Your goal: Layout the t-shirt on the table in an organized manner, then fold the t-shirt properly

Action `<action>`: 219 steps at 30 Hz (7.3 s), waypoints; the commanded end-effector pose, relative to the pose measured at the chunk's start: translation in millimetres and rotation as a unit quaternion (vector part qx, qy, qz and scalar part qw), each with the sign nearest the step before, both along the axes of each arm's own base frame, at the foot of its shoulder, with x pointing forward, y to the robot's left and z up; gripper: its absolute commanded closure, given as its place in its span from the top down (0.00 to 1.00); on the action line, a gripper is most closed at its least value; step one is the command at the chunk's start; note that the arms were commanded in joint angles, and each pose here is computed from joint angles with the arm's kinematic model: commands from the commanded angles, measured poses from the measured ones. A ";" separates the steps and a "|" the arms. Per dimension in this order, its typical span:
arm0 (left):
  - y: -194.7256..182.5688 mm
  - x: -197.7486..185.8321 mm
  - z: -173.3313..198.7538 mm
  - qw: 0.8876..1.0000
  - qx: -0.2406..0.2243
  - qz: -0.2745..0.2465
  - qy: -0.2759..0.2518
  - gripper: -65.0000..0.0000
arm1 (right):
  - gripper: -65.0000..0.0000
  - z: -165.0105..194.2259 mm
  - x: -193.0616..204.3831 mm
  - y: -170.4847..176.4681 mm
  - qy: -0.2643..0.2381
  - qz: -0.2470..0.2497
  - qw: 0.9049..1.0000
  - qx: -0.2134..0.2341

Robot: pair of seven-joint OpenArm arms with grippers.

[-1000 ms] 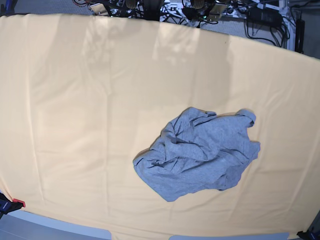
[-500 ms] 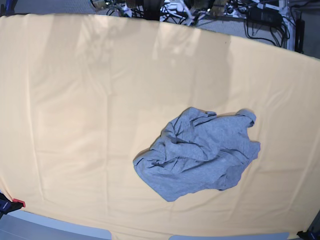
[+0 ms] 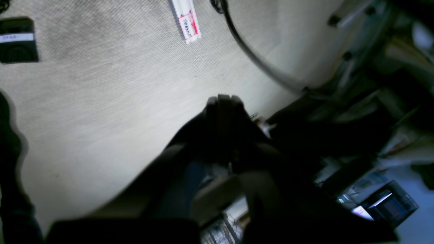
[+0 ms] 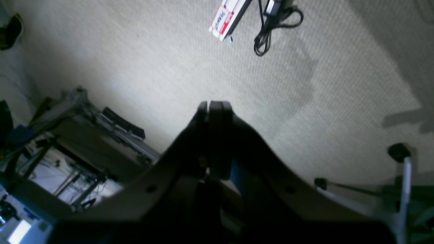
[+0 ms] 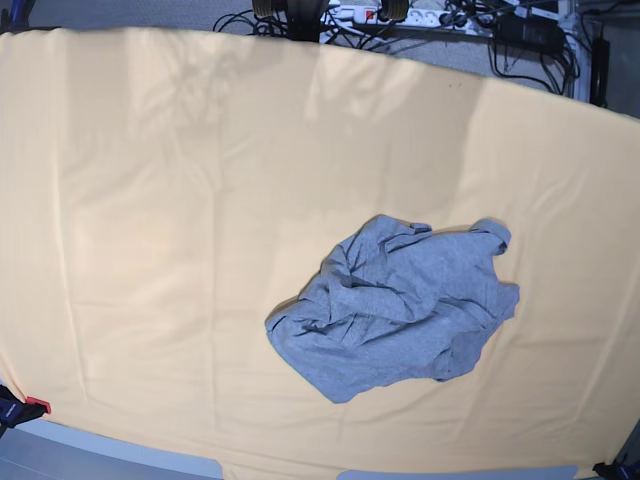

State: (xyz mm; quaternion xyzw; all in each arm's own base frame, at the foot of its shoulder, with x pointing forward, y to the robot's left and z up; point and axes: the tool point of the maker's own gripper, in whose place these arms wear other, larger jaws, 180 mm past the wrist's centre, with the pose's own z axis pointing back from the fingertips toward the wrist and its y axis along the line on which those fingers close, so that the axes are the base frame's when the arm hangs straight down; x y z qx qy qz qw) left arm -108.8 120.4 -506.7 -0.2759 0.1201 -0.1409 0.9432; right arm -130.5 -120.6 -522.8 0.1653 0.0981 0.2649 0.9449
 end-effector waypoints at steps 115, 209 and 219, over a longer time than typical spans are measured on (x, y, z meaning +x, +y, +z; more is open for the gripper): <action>109.9 447.1 252.8 0.798 0.100 -0.211 -0.556 0.00 | 0.00 220.0 284.2 8.4 -0.539 0.015 0.842 0.025; 109.5 440.6 346.7 0.788 -0.003 -0.187 -0.587 0.00 | 0.00 298.3 480.5 -121.2 -0.622 0.139 0.711 -0.297; 78.8 405.0 336.3 0.830 -0.093 -0.198 -0.513 0.00 | 0.00 265.1 392.1 -76.4 -0.557 0.202 0.791 -0.152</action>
